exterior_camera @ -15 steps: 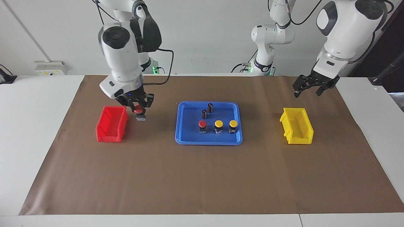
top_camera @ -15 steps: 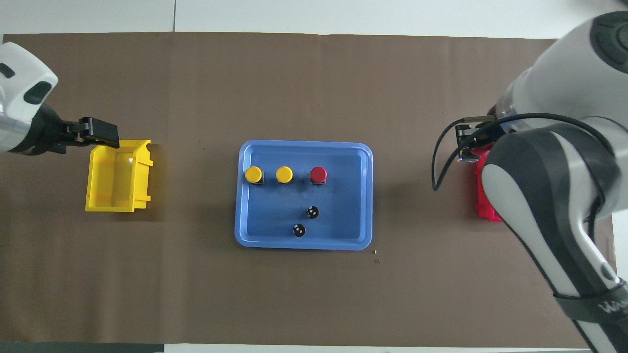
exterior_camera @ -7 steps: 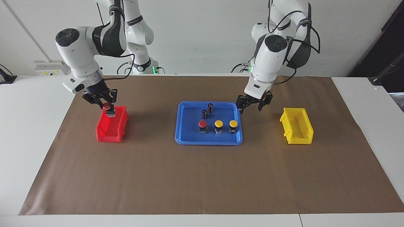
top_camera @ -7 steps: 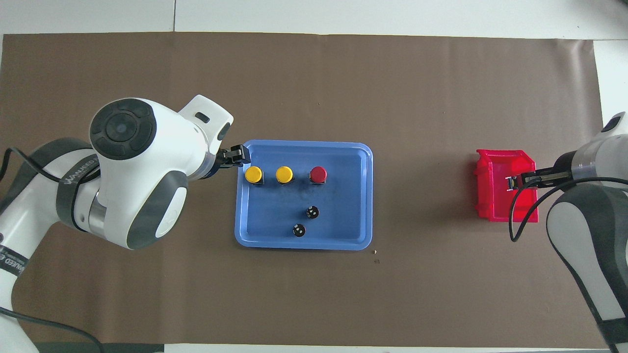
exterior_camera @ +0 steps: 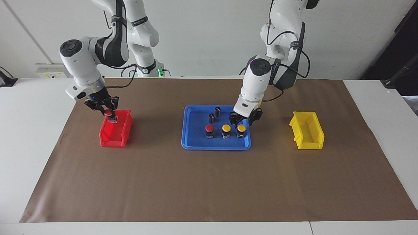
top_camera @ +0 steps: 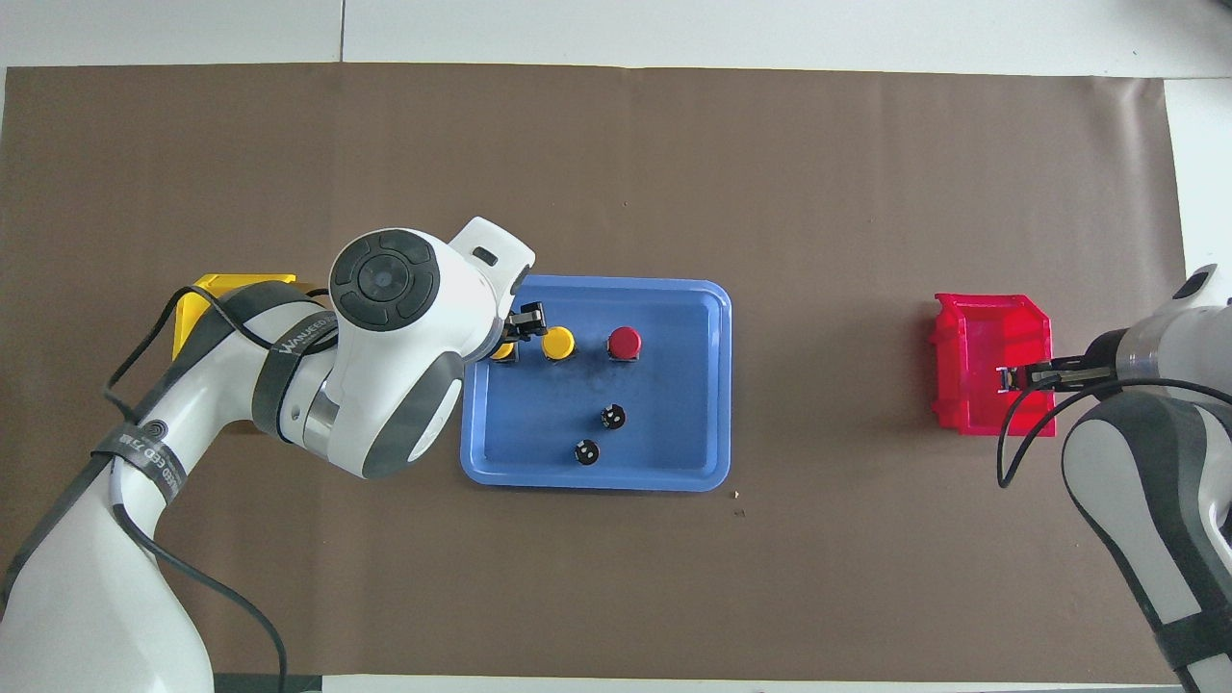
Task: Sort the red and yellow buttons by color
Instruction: 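Grasp the yellow button nearest the yellow bin with the left gripper, then carry the yellow button into the yellow bin and open the left gripper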
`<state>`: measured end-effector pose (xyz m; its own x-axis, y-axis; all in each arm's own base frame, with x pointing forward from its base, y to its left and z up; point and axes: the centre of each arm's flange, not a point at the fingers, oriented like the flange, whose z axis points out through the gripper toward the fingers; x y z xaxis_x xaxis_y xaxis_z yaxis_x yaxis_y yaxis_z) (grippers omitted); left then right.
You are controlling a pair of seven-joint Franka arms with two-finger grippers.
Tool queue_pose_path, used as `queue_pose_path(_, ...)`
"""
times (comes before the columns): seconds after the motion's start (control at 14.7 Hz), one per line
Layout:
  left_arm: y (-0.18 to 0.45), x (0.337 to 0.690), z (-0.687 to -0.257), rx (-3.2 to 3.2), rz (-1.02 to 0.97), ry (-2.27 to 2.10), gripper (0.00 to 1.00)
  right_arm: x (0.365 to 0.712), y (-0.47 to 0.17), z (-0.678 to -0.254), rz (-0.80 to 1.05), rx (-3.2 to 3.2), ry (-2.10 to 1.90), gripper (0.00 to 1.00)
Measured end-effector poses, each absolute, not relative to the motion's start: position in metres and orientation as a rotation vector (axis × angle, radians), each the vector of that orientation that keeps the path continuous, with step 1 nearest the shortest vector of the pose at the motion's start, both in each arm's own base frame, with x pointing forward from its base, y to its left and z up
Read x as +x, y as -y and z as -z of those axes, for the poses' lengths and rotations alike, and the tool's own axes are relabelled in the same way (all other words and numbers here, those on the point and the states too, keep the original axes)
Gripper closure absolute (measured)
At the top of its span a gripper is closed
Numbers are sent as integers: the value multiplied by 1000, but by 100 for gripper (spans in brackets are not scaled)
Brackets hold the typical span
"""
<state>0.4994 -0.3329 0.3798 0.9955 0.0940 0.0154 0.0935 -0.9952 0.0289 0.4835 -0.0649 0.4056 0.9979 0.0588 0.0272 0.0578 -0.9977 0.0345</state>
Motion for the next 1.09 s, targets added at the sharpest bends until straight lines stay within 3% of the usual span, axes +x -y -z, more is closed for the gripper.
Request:
queue_pose_path(0.61, 330, 495, -363, 3100, -47, -148, 24, 476, 63, -367, -57, 3110, -99, 59)
queue_pose_path(0.68, 329, 495, -360, 3102, -44, -157, 26, 475, 62, -367, -60, 3110, -100, 59)
queue_pose_path(0.82, 329, 495, -359, 3097, -42, -229, 52, 475, 59, -365, -57, 3110, -112, 59)
queue_pose_path(0.88, 329, 495, -360, 3092, -43, -269, 59, 475, 57, -364, -54, 3110, -118, 59)
queue_pose_path(1.09, 333, 502, -380, 3090, -38, -311, 59, 472, 54, -361, -42, 3111, -125, 59)
